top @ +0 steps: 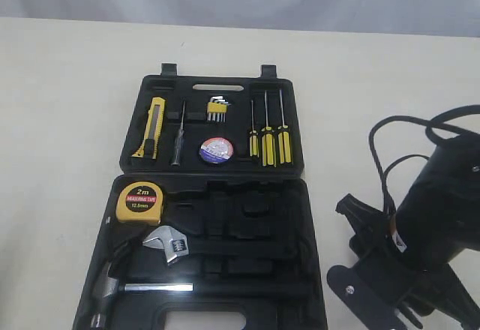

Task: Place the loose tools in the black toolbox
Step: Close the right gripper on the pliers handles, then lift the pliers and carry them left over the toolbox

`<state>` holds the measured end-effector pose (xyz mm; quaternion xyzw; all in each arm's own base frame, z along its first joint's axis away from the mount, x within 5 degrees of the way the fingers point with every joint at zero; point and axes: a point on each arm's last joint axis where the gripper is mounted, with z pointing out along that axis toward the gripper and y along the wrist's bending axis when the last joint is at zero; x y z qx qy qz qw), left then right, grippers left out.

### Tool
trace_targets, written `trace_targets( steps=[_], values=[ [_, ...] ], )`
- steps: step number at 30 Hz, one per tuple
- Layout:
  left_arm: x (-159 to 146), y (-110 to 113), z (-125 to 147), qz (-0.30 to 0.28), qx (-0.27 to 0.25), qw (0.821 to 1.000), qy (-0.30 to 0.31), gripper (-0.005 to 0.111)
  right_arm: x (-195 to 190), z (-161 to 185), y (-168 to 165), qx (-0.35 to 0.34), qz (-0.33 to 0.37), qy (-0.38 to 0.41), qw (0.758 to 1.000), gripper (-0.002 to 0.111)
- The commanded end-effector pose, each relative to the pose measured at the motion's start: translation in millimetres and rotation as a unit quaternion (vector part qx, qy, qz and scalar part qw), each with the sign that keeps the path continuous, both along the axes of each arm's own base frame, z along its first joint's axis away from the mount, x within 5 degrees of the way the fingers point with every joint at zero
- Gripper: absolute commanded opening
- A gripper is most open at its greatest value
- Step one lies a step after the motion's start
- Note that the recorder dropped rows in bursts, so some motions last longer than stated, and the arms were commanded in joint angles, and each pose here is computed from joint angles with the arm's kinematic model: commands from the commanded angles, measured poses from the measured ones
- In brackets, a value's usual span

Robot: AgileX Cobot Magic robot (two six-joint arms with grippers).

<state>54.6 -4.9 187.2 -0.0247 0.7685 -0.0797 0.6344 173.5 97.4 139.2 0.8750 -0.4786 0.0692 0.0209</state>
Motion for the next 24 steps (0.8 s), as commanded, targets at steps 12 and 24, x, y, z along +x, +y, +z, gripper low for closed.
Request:
trace_targets(
  steps=[12,24],
  values=[
    [0.1,-0.2,1.5,-0.003,0.002,1.000,0.000,0.000,3.4,-20.3,-1.7,-0.030,0.043,0.010,0.999,0.047],
    [0.1,-0.2,1.5,-0.003,0.002,1.000,0.000,0.000,8.9,-23.9,4.5,-0.001,-0.032,-0.020,0.999,0.000]
  ],
)
